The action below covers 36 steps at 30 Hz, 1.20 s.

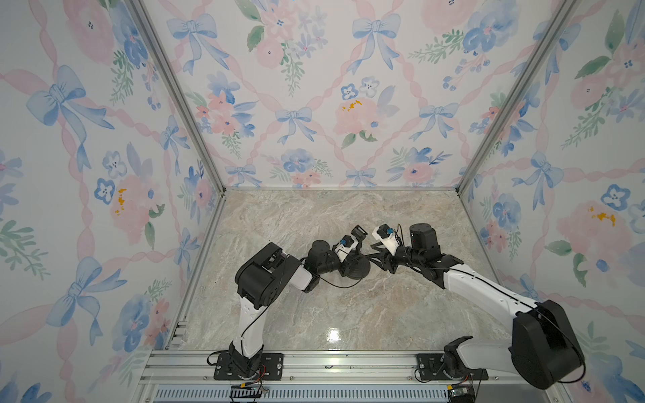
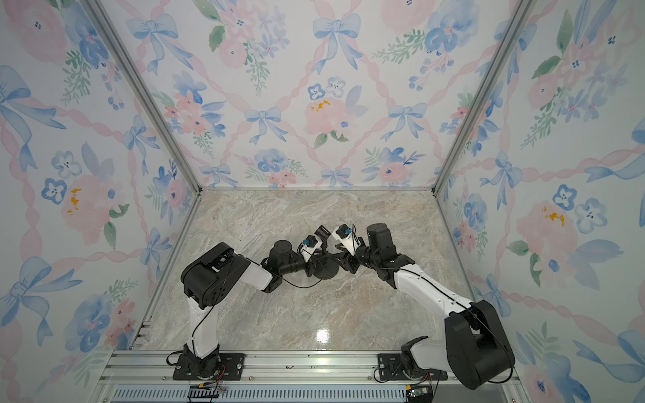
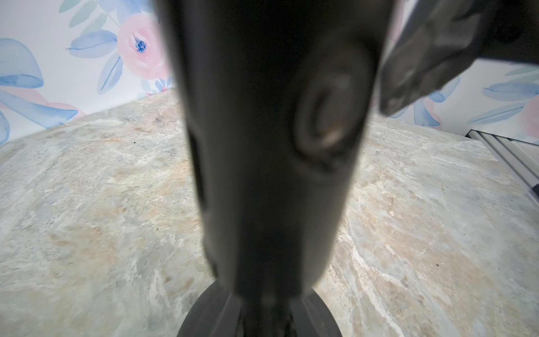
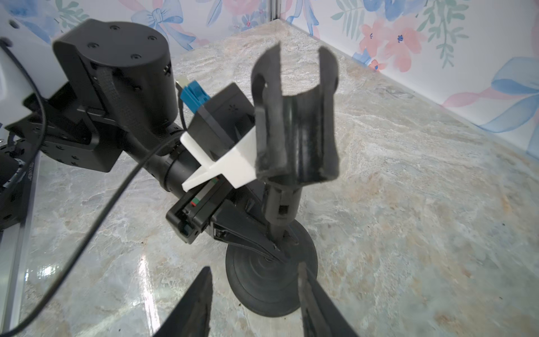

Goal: Assemble a microphone stand
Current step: Screw the microphone stand pole into the microphone stand base.

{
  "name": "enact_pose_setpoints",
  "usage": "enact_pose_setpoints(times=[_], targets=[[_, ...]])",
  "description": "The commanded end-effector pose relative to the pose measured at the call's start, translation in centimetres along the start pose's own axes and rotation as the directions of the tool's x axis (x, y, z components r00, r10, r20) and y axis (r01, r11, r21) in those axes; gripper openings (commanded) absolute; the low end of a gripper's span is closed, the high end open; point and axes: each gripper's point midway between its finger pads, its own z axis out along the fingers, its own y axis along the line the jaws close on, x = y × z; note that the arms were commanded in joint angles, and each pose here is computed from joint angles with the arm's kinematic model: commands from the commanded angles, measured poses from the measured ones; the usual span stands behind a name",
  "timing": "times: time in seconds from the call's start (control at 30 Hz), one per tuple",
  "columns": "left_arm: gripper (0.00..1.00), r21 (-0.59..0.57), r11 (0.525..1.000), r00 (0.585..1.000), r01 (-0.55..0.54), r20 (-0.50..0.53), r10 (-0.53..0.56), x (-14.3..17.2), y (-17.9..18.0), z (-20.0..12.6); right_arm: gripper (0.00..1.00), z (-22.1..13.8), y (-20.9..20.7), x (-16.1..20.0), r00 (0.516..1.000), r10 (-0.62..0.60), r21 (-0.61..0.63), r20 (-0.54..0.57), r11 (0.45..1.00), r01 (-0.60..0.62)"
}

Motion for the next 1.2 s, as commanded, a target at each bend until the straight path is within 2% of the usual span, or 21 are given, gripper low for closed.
enact_pose_setpoints(times=[0.0, 0.13, 0.2, 0.27, 0.4, 0.43, 0.6, 0.87, 1.0, 1.17], targets=[[0.16, 0.018, 1.000, 0.999, 0.020, -0.032, -0.019, 1.6, -0.1, 0.1, 0.49, 0.6, -1.5, -4.5, 0.961, -0.123, 0.011, 0.246, 0.992, 0.124], [0.16, 0.032, 0.999, 0.999, 0.015, -0.034, -0.014, 1.7, -0.3, 0.1, 0.50, 0.7, -1.7, -4.3, 0.931, -0.184, -0.091, 0.315, 0.971, 0.222], [0.17, 0.034, 0.999, 0.999, 0.014, -0.032, -0.013, 1.6, -0.3, 0.1, 0.51, 0.2, -1.5, -4.4, 0.917, -0.186, -0.186, 0.354, 0.947, 0.263], [0.16, 0.038, 0.999, 0.999, 0.015, -0.034, -0.013, 1.7, -0.4, 0.1, 0.51, 0.2, -2.3, -4.4, 0.912, -0.151, -0.253, 0.381, 0.932, 0.259], [0.17, 0.040, 0.999, 0.999, 0.012, -0.034, -0.011, 1.7, -0.4, 0.1, 0.51, 0.2, -2.7, -6.2, 0.870, -0.088, -0.356, 0.485, 0.889, 0.289], [0.16, 0.038, 0.999, 0.999, 0.014, -0.035, -0.013, 1.8, -0.4, 0.2, 0.51, 0.8, -2.6, -6.3, 0.878, -0.068, -0.377, 0.474, 0.885, 0.273], [0.17, 0.036, 0.999, 0.999, 0.016, -0.034, -0.015, 1.8, -0.3, 0.2, 0.51, 2.0, -2.1, -5.6, 0.891, -0.050, -0.422, 0.452, 0.868, 0.263], [0.15, 0.036, 0.999, 0.999, 0.016, -0.035, -0.015, 1.8, -0.3, 0.2, 0.52, 0.6, -1.4, -3.1, 0.906, -0.023, -0.442, 0.424, 0.867, 0.229], [0.09, 0.041, 0.999, 0.999, 0.015, -0.034, -0.013, 1.8, -0.4, 0.3, 0.54, 0.7, -0.9, -2.8, 0.906, -0.025, -0.448, 0.423, 0.863, 0.233], [0.09, 0.040, 0.999, 0.999, 0.004, -0.037, -0.002, 1.9, -0.6, 0.4, 0.53, 1.8, -0.5, -3.5, 0.904, -0.031, -0.456, 0.427, 0.855, 0.245]])
